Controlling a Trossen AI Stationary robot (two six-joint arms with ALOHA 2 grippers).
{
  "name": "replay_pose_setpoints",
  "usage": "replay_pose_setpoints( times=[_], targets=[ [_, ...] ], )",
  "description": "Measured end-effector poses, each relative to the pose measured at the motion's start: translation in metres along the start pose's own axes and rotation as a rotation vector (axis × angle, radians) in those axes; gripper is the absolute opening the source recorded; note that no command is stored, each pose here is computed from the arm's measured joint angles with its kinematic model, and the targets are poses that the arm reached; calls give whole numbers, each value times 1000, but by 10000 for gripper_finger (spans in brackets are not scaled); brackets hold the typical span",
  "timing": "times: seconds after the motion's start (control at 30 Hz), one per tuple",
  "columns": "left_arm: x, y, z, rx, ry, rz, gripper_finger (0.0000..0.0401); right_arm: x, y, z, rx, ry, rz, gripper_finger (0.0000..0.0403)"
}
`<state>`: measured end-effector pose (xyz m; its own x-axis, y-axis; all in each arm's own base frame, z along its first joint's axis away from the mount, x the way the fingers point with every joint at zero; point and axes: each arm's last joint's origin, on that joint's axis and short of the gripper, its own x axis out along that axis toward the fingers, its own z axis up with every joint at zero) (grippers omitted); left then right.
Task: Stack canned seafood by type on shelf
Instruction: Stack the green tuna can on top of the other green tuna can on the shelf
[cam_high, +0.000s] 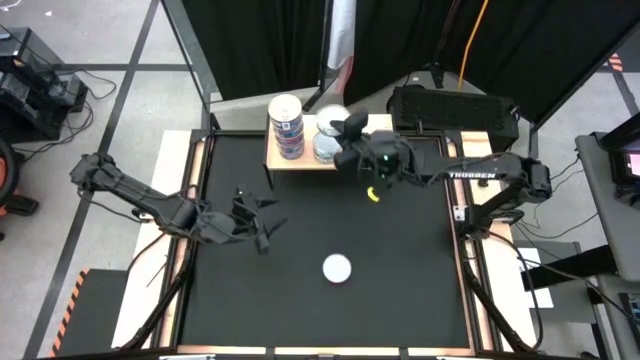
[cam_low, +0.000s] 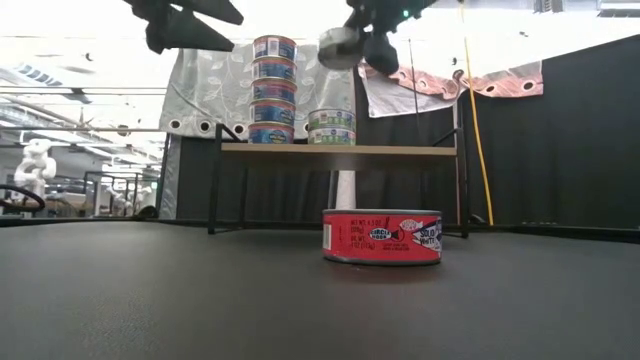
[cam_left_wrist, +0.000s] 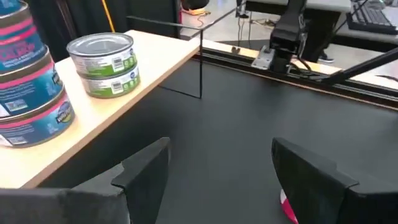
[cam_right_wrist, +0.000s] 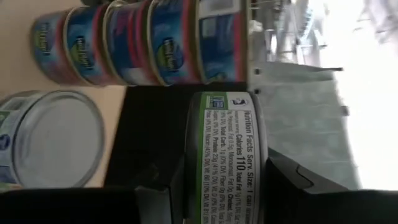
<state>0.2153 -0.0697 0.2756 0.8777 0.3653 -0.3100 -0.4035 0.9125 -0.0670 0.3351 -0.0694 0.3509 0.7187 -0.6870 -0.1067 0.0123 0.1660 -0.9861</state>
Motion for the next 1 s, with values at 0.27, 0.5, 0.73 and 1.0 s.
replay_pose_setpoints(
  times=[0.27,0.5,0.73,1.0],
  targets=[
    [-1,5,12,149,-72,10,281,19,5,-32,122,-75,144,137],
    [2,15,25,256,-142,58,281,21,10,-38,190,-110,229,137],
    [9,25,30,304,-151,105,281,23,19,-37,220,-131,300,139],
    [13,29,33,296,-157,85,281,31,28,-34,186,-133,319,145]
  ],
)
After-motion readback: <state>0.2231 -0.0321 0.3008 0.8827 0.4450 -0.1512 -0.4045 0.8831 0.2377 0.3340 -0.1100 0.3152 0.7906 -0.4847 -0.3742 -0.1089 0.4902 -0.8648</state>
